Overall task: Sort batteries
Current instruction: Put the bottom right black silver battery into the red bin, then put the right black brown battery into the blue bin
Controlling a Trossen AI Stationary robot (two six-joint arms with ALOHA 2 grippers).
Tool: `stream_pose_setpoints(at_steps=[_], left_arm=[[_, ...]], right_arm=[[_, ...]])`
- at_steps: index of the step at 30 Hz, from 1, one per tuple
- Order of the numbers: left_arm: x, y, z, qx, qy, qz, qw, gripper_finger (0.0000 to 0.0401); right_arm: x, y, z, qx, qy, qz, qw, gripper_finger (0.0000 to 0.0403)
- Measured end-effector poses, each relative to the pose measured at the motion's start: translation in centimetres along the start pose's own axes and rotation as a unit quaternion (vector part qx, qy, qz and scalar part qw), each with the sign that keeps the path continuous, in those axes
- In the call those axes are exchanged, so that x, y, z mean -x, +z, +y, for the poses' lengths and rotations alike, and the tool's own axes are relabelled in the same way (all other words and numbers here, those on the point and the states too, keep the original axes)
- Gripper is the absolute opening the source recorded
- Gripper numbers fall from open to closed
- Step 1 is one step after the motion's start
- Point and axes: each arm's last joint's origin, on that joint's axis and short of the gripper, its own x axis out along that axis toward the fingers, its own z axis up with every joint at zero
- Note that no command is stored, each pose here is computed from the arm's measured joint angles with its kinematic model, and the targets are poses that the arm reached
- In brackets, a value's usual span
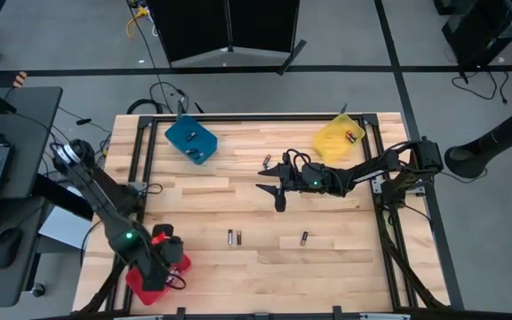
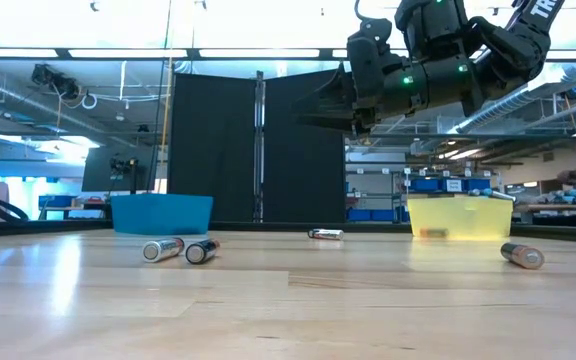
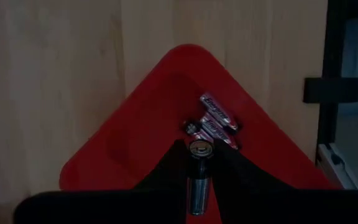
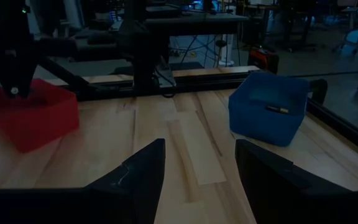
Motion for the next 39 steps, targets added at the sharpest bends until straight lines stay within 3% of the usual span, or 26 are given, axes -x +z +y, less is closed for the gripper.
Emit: stream_pose_setpoints(at_steps=[5,16,23,28,33,36,39], left_arm=[[-1.7,-0.2,0.1,0.0,-0.019,-0.004,1.0,0.0052],[-3.8,-0.2,2.3,0.029,0.012,-0.012,0.999,0.0053],[-3.8,0.0,2.5,0.037,0.005,-0.003,0.999,0.0152],[-3.8,-0.1,2.5,0.037,-0.006,0.012,0.999,0.0179],[-3.0,0.3,1.9,0.014,-0.022,0.025,0.999,0.0144],[-1.8,0.6,1.7,-0.007,-0.001,0.029,1.0,0.0095],[-0.7,1.2,1.5,-0.044,0.019,-0.009,0.999,0.0032]], right_arm=[[0.0,0.0,0.0,0.0,0.0,0.0,1.0,0.0207],[0.0,0.0,0.0,0.0,0.0,0.0,1.0,0.0207],[0.0,0.0,0.0,0.0,0.0,0.0,1.0,0.0207],[0.0,0.0,0.0,0.0,0.0,0.0,1.0,0.0207],[0.0,0.4,0.0,-0.003,0.001,-0.019,1.0,0.0208],[0.0,0.9,0.0,-0.007,0.002,-0.044,0.999,0.0206],[0.1,1.0,0.1,-0.029,0.005,-0.053,0.998,0.0207]])
